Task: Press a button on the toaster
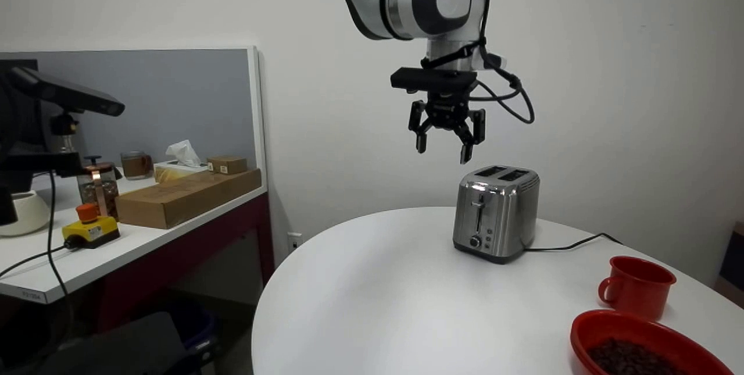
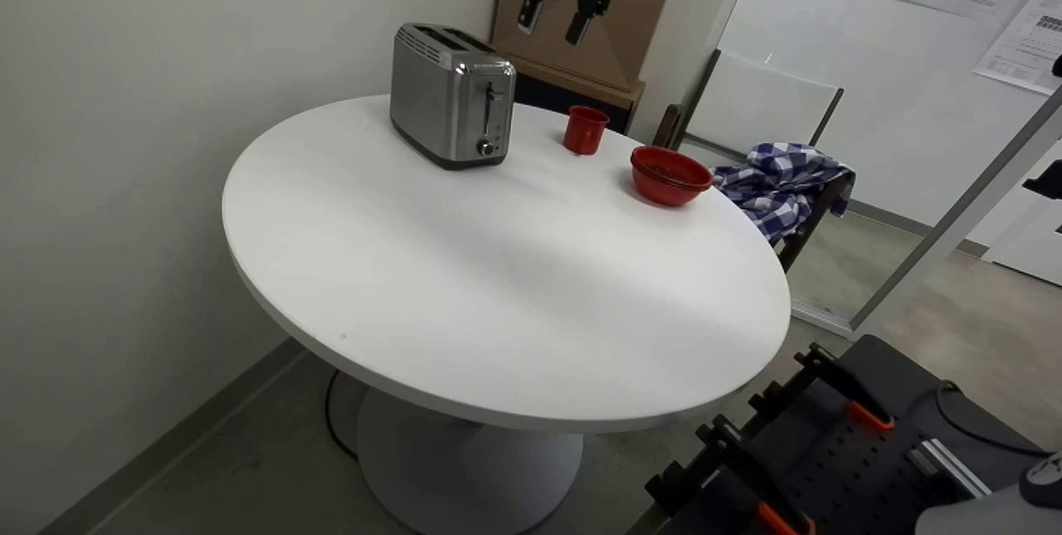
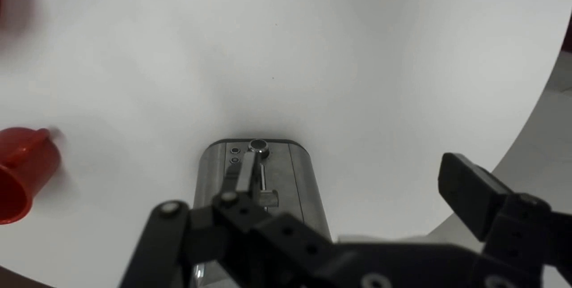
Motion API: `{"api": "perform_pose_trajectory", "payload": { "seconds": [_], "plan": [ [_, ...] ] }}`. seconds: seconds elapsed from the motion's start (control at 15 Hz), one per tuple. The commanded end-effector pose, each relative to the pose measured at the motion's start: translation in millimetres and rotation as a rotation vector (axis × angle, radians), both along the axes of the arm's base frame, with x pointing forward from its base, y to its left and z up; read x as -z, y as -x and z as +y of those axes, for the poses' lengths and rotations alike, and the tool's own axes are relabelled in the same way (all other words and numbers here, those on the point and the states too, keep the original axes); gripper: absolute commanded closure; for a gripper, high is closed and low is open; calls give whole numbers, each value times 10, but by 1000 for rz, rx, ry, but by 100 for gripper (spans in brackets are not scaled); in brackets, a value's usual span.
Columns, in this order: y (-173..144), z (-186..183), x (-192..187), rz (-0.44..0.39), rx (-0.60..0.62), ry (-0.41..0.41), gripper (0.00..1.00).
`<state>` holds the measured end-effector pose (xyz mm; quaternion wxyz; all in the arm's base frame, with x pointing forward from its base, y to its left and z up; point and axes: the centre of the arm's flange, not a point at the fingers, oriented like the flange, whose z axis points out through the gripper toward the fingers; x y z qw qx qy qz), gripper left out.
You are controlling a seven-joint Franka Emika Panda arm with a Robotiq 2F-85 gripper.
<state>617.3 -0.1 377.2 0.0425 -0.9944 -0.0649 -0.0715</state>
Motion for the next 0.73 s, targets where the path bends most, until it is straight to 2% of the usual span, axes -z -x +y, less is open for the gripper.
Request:
{"api": "perform_pose_trajectory", "payload": {
  "seconds": [0.0,0.07,0.13,0.67],
  "plan": [
    [445,-121,-334,0,-45,52,0],
    [508,-162,-368,-12,-46,52,0],
    [230,-108,-247,-10,-19,28,0],
    [255,-107,-217,-5,-20,30,0]
  ]
}}
